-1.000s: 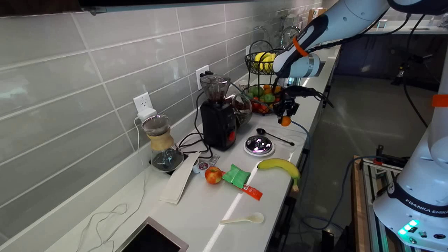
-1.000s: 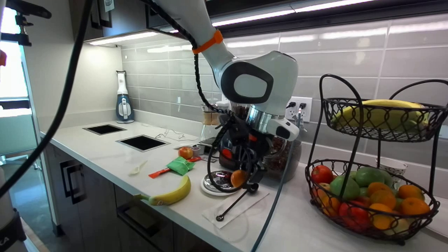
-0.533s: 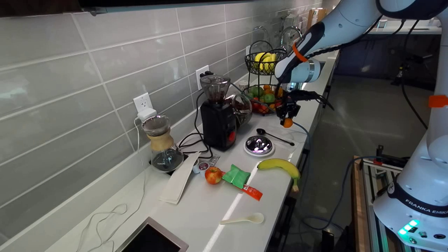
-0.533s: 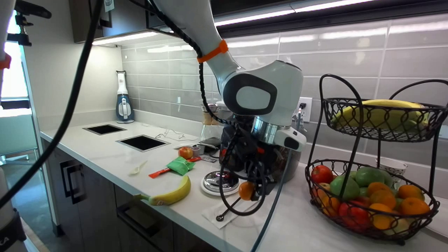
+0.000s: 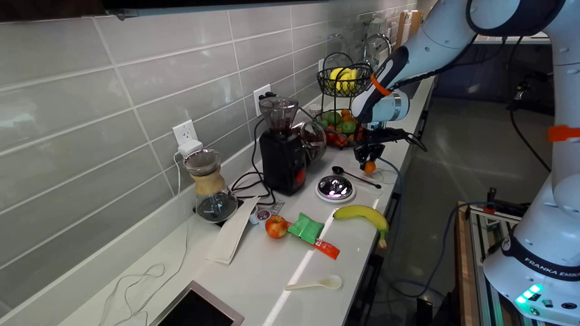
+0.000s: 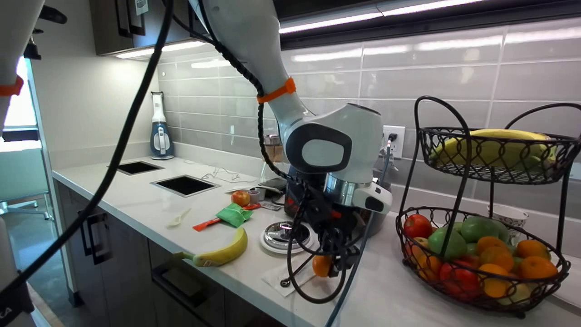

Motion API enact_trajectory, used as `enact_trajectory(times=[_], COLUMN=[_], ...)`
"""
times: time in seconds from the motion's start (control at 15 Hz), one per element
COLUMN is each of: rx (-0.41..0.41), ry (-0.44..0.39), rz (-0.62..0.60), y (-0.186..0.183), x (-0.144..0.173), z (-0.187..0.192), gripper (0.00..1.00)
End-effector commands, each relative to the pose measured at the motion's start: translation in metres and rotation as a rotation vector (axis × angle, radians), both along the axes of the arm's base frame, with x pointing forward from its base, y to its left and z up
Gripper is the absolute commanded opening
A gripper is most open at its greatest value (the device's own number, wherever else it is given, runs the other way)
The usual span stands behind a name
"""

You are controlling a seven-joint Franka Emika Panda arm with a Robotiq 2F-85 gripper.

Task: Pick up the fruit from the basket and put it on the table

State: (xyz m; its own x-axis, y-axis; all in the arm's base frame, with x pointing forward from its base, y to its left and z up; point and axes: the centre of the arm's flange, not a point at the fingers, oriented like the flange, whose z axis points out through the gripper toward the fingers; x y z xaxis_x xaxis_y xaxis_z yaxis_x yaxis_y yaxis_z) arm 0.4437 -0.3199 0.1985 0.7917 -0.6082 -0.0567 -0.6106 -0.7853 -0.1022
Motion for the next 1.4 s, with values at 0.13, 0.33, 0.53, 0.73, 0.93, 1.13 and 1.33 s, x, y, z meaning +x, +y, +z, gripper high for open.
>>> enact_trajectory(times=[0.13, 0.33, 0.53, 0.73, 0.93, 1.13, 1.33], rx=[-0.018, -0.023, -0.028, -0.044, -0.082, -0.107, -0.135], ry=[-0.033, -0.047, -0.05, -0.041, -0.032, -0.03, -0.008], rz=[-0.008, -0.014, -0.023, -0.049, -0.106, -0.16, -0.19], y=[0.002, 0.003, 0.003, 0.003, 0.004, 0.004, 0.004], x=[0.006, 0.009, 0.011, 0.011, 0.01, 0.009, 0.008], z=[-0.017, -0.016, -0.016, -0.009, 0.0, 0.012, 0.023], gripper=[0.66, 0.87, 1.0, 1.0, 1.0, 1.0, 1.0])
